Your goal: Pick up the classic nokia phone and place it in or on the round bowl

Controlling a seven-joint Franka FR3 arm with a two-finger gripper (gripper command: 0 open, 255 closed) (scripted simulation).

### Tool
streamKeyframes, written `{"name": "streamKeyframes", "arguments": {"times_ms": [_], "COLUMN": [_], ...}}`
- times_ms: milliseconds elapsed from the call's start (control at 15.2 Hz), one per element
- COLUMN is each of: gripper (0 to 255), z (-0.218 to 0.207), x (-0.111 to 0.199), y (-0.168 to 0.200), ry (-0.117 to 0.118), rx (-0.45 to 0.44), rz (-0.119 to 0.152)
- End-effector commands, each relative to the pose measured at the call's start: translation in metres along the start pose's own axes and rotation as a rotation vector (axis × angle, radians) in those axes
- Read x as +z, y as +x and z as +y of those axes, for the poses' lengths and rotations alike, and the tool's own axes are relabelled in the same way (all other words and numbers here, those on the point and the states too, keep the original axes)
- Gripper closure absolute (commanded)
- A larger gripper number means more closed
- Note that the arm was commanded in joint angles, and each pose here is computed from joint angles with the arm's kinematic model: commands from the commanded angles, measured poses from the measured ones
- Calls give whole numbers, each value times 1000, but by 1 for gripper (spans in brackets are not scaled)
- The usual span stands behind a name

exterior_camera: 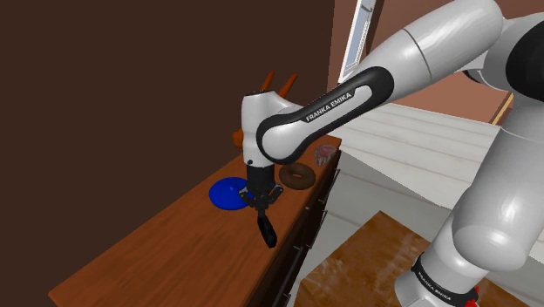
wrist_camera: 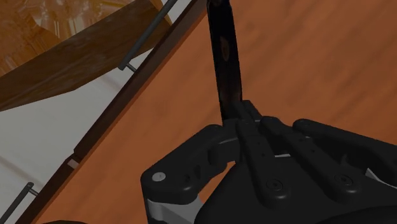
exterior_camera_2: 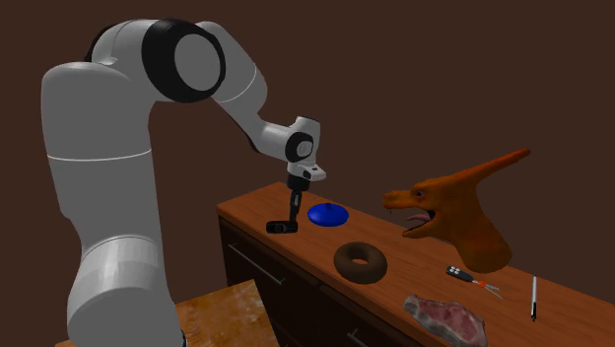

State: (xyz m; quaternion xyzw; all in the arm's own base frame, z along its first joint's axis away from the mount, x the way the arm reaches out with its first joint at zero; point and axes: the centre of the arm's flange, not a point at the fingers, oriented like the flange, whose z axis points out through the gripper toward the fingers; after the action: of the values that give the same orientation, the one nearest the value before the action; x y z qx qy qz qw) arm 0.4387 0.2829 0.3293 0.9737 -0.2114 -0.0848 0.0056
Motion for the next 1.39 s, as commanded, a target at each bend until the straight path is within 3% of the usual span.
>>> {"name": "streamKeyframes", "arguments": {"times_ms": [0, 66, 264, 792, 1320], "gripper": [255, 0, 0, 0, 0], "z": [0, 0, 34, 28, 28], "x": [0, 0, 4, 43, 43], "y": [0, 0, -52, -48, -48], "ry": [0, 0, 134, 134, 134], "rx": [0, 0, -131, -130, -130], "rz": [0, 0, 102, 102, 102]}}
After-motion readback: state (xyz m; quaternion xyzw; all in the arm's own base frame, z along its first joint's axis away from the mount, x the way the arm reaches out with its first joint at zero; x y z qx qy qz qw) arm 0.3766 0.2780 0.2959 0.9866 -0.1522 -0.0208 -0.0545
